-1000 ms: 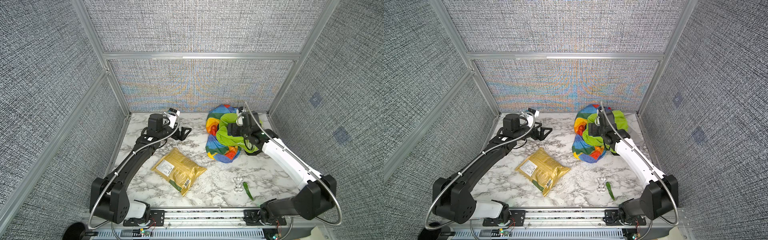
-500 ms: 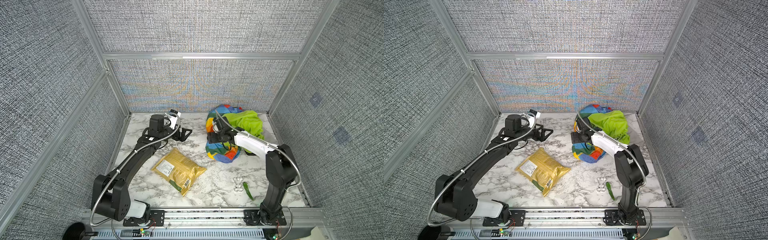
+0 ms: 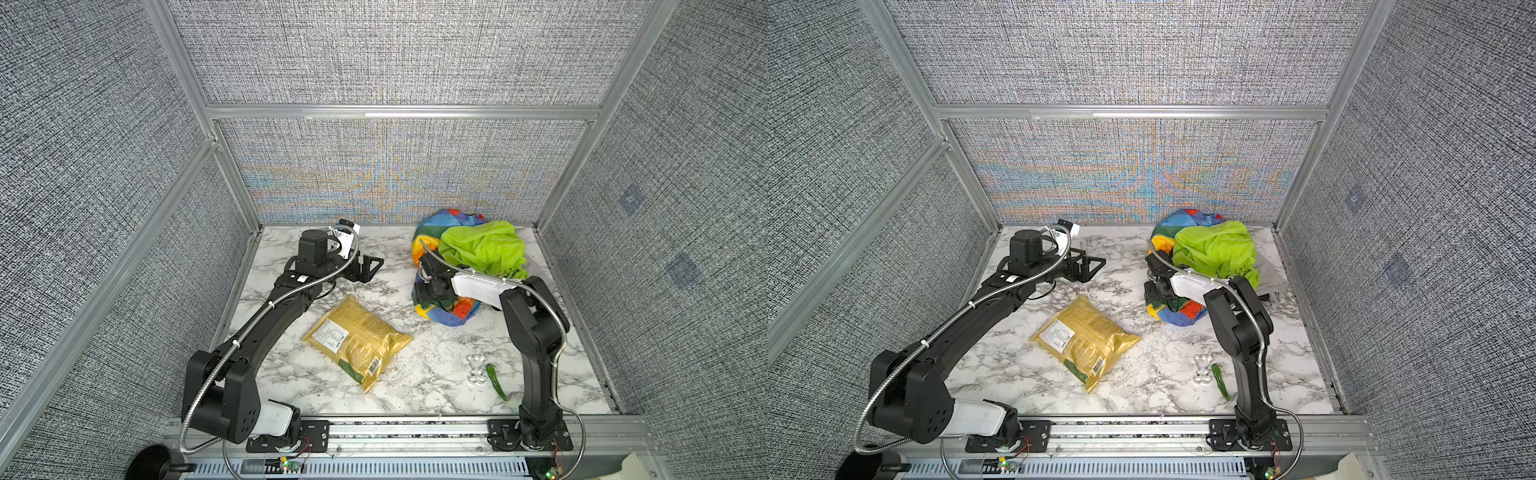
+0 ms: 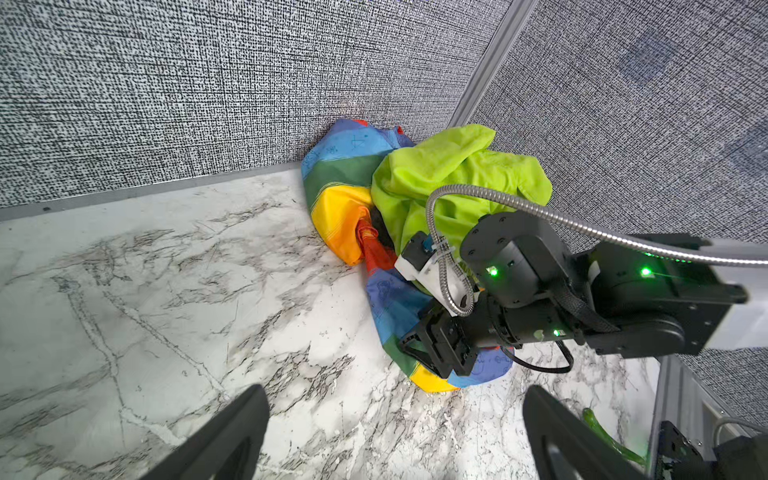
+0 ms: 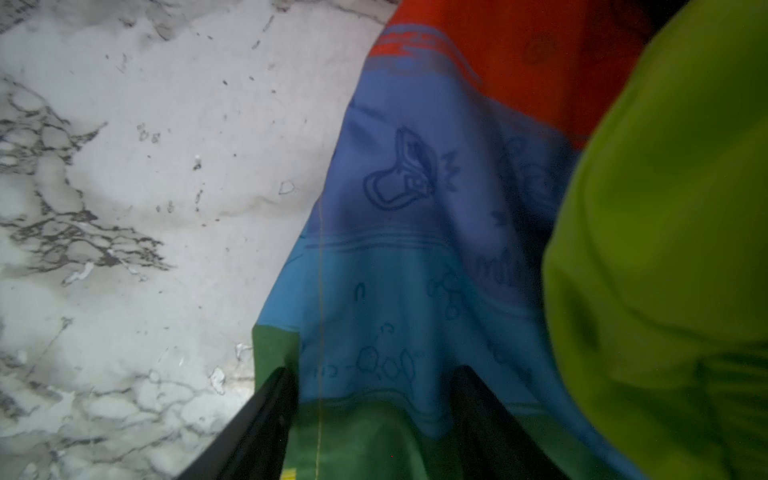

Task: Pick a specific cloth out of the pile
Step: 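Grasp the rainbow-striped cloth under the green garment with the right gripper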

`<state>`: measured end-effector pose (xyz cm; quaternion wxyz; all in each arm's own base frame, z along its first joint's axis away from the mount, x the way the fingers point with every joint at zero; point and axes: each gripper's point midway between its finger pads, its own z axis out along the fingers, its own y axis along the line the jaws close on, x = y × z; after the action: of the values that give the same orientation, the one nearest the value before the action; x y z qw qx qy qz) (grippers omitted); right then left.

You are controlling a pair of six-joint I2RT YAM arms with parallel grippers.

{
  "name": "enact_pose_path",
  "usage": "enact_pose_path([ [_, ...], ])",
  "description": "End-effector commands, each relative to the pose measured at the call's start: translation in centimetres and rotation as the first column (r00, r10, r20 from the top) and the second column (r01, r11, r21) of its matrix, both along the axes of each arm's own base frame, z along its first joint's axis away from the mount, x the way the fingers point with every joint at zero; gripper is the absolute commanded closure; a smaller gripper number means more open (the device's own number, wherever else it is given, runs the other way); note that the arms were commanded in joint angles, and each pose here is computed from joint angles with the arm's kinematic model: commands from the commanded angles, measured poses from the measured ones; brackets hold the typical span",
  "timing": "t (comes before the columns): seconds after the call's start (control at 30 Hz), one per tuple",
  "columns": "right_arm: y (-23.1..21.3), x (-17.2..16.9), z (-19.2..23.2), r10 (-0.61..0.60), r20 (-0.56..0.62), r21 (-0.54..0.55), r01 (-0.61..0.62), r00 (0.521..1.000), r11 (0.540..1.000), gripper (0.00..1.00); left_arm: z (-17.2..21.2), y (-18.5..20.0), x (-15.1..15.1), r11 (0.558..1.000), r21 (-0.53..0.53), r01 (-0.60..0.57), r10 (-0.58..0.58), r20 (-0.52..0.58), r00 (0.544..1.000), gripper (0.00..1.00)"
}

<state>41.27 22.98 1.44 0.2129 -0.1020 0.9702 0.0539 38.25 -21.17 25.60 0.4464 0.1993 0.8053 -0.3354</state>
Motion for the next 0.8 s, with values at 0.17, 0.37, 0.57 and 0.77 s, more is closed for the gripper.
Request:
enact_pose_path([
  [0.17, -1.0, -1.3, -1.8, -0.02, -0.034, -0.053, 0.019, 0.999, 0.998, 0.63, 0.8, -0.2, 0.3, 1.0, -0.014, 0.005, -0.004, 0.037, 0.999, 0.01],
  [0.37, -0.9, -0.7, 0.2, -0.024, 0.018, -0.034, 0.025, 1.0, 0.999, 0.93, 0.7, -0.1, 0.4, 1.0, -0.009, 0.001, -0.001, 0.039, 0.999, 0.02],
  [0.57, 0.0, -0.1, 3.8, -0.011, 0.082, 0.031, 0.008, 0.997, 0.999, 1.0, 0.6, -0.1, 0.5, 1.0, -0.007, 0.0, 0.001, 0.039, 0.999, 0.02],
  [0.77, 1.2, 0.2, 7.8, 0.007, 0.138, 0.097, -0.021, 0.99, 0.995, 1.0, 0.7, 0.0, 0.4, 1.0, -0.003, -0.003, 0.003, 0.042, 0.999, 0.02],
])
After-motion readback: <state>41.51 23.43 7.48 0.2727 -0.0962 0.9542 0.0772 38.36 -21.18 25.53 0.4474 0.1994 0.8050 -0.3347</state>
